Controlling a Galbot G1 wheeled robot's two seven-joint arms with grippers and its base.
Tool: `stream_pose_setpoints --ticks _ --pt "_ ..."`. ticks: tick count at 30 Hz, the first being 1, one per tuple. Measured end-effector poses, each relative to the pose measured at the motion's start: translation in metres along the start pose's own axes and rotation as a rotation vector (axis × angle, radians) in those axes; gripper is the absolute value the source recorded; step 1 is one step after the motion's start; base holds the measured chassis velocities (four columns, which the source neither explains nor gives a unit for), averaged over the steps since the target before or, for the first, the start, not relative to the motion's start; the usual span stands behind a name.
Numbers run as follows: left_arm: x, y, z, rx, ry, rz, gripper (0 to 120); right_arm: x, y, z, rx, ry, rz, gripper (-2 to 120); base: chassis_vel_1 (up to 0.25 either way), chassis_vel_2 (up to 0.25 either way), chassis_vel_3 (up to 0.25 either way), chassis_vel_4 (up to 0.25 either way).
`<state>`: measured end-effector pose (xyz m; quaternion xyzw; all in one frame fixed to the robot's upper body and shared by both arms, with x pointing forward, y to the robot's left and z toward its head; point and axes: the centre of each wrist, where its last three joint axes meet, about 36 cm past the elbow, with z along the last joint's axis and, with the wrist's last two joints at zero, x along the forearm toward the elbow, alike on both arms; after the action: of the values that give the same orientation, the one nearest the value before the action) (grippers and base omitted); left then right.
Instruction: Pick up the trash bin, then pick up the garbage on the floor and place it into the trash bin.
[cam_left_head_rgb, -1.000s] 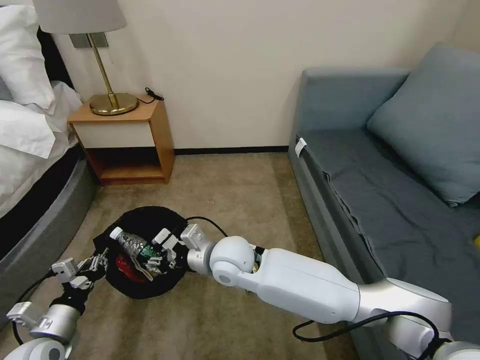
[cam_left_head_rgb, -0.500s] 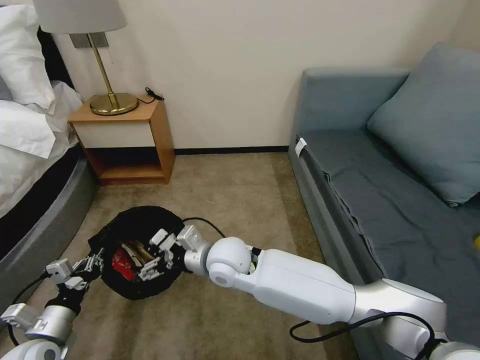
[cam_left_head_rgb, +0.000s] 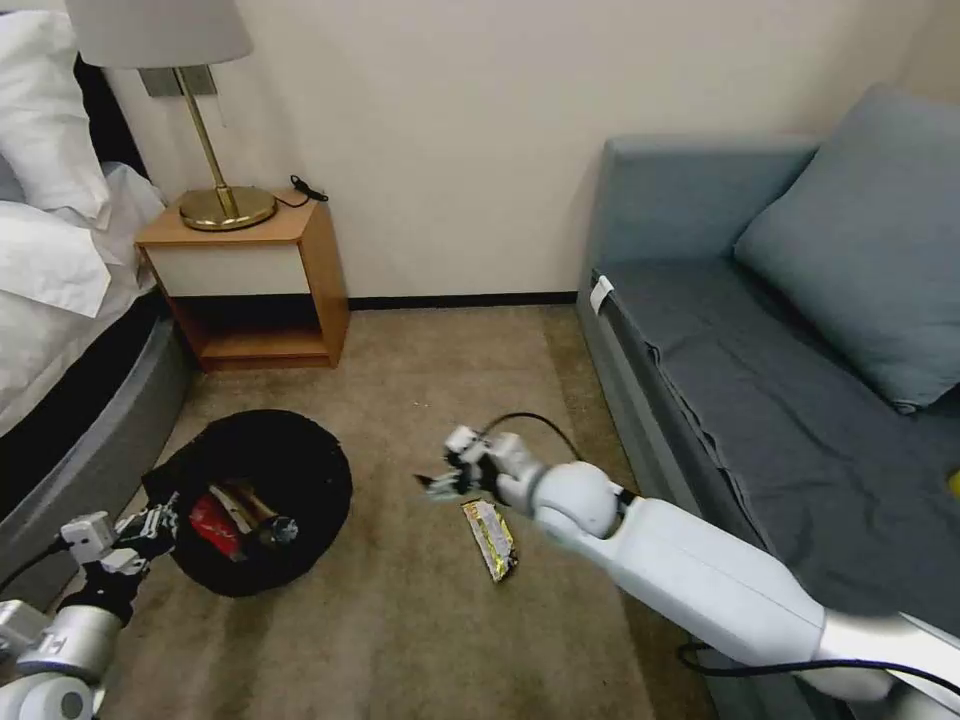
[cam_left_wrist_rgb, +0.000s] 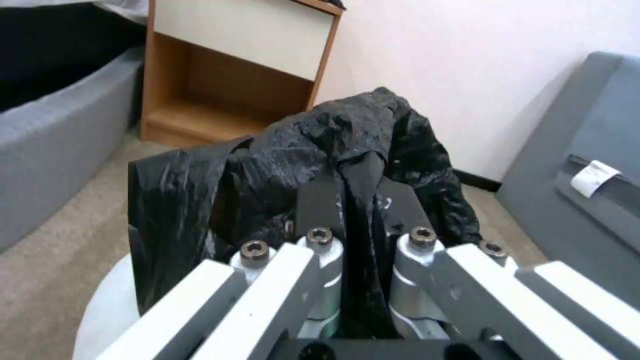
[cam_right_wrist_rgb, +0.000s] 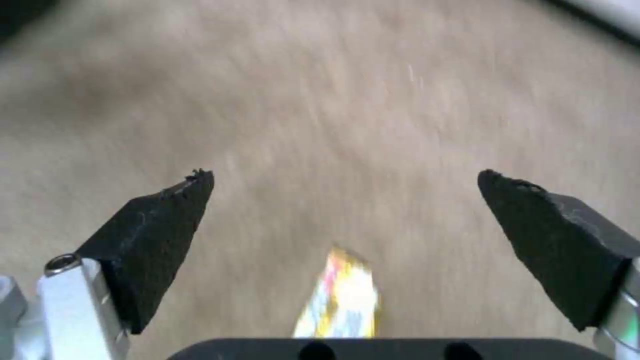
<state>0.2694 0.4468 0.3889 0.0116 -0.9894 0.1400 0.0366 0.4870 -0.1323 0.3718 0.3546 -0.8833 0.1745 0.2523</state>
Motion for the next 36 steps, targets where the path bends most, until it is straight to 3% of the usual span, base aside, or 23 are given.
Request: stream_pose_setpoints --ticks 5,7,13,23,36 --pt "0.001 -0.001 -0.001 -0.009 0.0 0.003 4 -0.016 -0.004 0.037 -0.143 0.098 0.025 100 0.0 0.0 0.0 0.0" --pt "0.001 -0.001 0.0 -0.011 0.001 0.004 4 -0.024 -0.001 0.044 -0.239 0.138 0.015 100 0.0 0.0 0.0 0.0" --pt "0.003 0.003 0.003 -0.009 0.0 -0.005 4 -0.041 0.003 0.053 -0.365 0.195 0.008 100 0.0 0.0 0.0 0.0" --pt "0.009 0.01 0.007 -0.001 -0.009 -0.016 4 -0.066 -0.003 0.103 -0.409 0.283 0.059 100 0.0 0.0 0.0 0.0" --pt "0.005 0.016 0.004 -0.003 -0.018 -0.024 4 -0.078 -0.021 0.13 -0.408 0.284 0.084 100 0.0 0.0 0.0 0.0"
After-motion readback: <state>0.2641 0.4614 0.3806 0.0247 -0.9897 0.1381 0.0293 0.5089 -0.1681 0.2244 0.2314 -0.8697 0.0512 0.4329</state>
